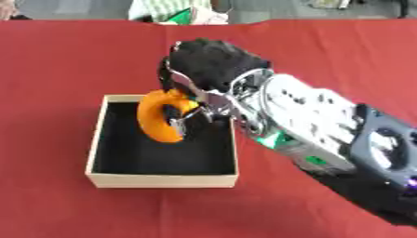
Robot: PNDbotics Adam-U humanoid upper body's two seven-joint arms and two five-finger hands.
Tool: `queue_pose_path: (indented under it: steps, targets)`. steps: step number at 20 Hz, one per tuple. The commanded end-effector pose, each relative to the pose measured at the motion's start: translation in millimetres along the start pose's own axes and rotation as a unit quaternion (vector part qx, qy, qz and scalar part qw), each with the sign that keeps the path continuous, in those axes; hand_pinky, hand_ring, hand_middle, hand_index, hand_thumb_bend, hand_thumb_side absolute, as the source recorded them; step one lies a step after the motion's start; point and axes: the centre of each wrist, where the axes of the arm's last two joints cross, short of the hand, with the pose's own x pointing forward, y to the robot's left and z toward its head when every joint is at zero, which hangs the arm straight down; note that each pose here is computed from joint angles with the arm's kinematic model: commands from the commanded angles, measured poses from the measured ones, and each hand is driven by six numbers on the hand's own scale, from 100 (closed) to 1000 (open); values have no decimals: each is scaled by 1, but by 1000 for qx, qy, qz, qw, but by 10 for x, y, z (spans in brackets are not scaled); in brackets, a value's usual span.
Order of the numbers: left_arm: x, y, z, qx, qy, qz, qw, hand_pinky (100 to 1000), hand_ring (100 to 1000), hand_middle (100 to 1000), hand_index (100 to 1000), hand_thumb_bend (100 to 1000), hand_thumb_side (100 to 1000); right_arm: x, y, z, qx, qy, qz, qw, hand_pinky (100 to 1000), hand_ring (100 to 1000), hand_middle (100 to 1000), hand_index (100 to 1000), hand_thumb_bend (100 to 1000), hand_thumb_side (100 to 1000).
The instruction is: Pick up objects on the table and place them in the box.
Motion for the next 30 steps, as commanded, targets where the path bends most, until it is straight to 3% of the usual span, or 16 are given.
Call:
queue_pose_path:
  steps: [1, 8, 12, 14, 15, 16, 17, 18, 20, 21, 26, 27, 30]
  targets:
    - [73, -10, -39, -3, -14, 8, 1000, 451, 626, 658, 840, 122, 692, -35, 46, -72, 4, 1, 4, 1000, 517, 501, 364, 485, 100, 183]
    - [70, -12, -34, -3, -12, 9, 1000, 451, 626, 660, 840, 119, 693, -102, 211, -173, 45, -20, 12, 999, 657, 637, 546, 659, 100, 170]
    - [70, -5, -37, -3, -13, 7, 1000, 452, 626, 660, 840, 118, 693, -141, 171, -128, 58, -37, 35, 997, 736, 757, 709, 770, 100, 213]
    - [69, -2, -36, -2, -12, 6, 1000, 452, 626, 660, 840, 119, 693, -155, 119, -84, 64, -43, 47, 996, 740, 763, 715, 776, 100, 215]
    - [67, -1, -34, -3, -12, 6, 1000, 452, 626, 661, 841, 118, 694, -170, 90, -59, 65, -41, 55, 996, 776, 825, 764, 836, 100, 231]
    - [66, 0, -32, -3, -11, 6, 1000, 452, 626, 661, 841, 118, 694, -179, 62, -34, 67, -38, 64, 995, 776, 825, 764, 836, 100, 231]
    - [66, -1, -31, -3, -11, 6, 1000, 452, 627, 661, 841, 118, 694, -194, 37, -12, 69, -32, 73, 994, 798, 853, 796, 876, 100, 492]
    - [65, -2, -30, -4, -11, 6, 1000, 453, 627, 661, 841, 118, 694, -207, 16, 5, 71, -26, 84, 994, 803, 860, 805, 884, 100, 625]
    - [64, -1, -28, -4, -11, 6, 1000, 453, 627, 661, 842, 117, 694, -223, -19, 36, 75, -18, 102, 992, 813, 871, 816, 893, 100, 790]
    - [63, 2, -28, -4, -10, 6, 1000, 453, 627, 662, 842, 117, 694, -226, -40, 55, 74, -15, 109, 991, 814, 869, 814, 895, 100, 814]
    - [62, 11, -30, -3, -11, 3, 1000, 453, 627, 662, 842, 115, 694, -214, -230, 213, 38, -6, 126, 991, 806, 861, 797, 873, 100, 746]
    - [62, 13, -31, -3, -11, 3, 1000, 453, 627, 662, 842, 115, 695, -204, -284, 261, 25, -4, 127, 992, 802, 857, 790, 869, 100, 680]
    - [64, 15, -35, -3, -12, 2, 1000, 453, 627, 663, 841, 115, 694, -196, -444, 393, -16, 3, 124, 992, 801, 855, 789, 864, 100, 601]
